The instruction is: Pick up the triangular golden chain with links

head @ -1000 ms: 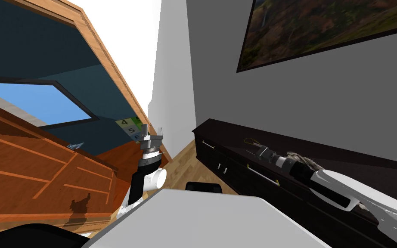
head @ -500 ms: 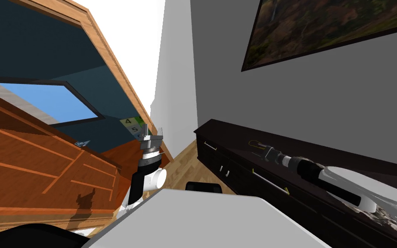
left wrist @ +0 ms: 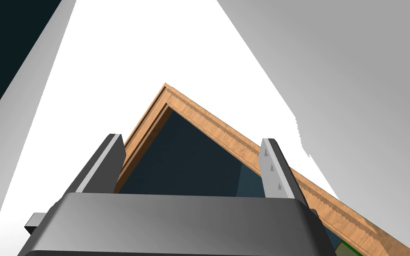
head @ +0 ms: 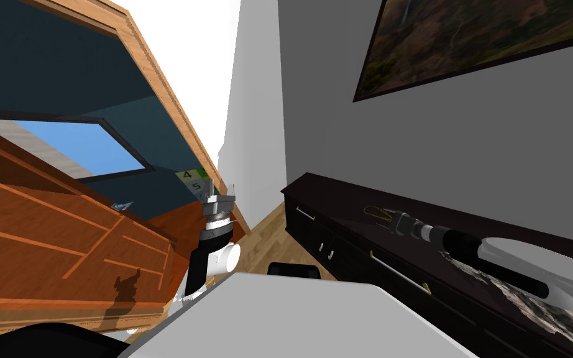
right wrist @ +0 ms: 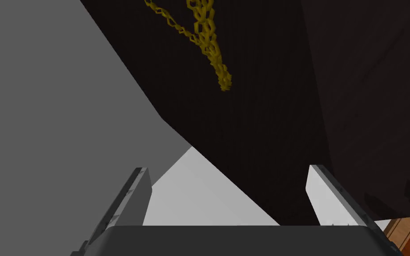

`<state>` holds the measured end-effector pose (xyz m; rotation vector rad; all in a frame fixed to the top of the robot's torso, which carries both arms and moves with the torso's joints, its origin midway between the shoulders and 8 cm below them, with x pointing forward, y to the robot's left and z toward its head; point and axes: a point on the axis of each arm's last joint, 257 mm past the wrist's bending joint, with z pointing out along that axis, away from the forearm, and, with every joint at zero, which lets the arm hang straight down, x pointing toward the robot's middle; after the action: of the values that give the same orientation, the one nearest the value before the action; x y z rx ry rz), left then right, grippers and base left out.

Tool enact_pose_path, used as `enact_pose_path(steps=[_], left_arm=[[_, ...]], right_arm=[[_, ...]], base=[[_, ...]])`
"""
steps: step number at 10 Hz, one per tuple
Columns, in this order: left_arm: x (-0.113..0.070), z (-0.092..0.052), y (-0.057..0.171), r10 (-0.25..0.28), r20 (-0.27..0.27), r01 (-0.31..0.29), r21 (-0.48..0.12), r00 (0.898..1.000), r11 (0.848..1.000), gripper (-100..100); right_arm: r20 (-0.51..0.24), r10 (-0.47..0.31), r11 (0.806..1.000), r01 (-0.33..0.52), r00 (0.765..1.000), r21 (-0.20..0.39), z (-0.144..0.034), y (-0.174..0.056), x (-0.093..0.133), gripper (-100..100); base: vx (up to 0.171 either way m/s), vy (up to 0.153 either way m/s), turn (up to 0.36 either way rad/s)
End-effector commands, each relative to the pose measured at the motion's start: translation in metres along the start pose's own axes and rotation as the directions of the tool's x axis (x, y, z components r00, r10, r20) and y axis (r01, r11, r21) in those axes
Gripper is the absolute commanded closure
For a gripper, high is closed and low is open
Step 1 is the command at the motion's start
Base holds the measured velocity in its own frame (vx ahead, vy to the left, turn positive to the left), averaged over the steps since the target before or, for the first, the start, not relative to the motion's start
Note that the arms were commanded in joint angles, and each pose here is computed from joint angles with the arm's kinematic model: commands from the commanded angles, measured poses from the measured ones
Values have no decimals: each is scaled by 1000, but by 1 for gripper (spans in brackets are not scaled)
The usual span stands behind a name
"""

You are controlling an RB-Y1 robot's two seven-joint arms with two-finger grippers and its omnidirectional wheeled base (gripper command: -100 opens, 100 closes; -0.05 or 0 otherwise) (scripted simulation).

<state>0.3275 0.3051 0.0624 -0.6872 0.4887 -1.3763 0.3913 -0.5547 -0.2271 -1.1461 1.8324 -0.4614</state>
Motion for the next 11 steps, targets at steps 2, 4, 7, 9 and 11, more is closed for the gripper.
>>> enact_pose_path(steps=[2,4,7,9,11], left_arm=[[0,0,0,0,0,0,0,1000,1000,0],[0,0,0,0,0,0,0,1000,1000,0],[0,0,0,0,0,0,0,1000,1000,0],[0,0,0,0,0,0,0,1000,1000,0],[0,0,0,0,0,0,0,1000,1000,0]], right_arm=[[-127,-104,995,102,986,-18,-13,-8,46,-100],[-178,-139,990,135,974,-37,-20,-6,67,-100],[-210,-153,988,144,966,-56,-25,-1,83,-100],[-224,-147,989,138,963,-54,-24,11,92,-100],[-220,-149,988,140,964,-56,-26,7,89,100]], base=[[76,-21,34],[78,-27,17],[43,-13,6],[32,-11,44],[20,-8,13]])
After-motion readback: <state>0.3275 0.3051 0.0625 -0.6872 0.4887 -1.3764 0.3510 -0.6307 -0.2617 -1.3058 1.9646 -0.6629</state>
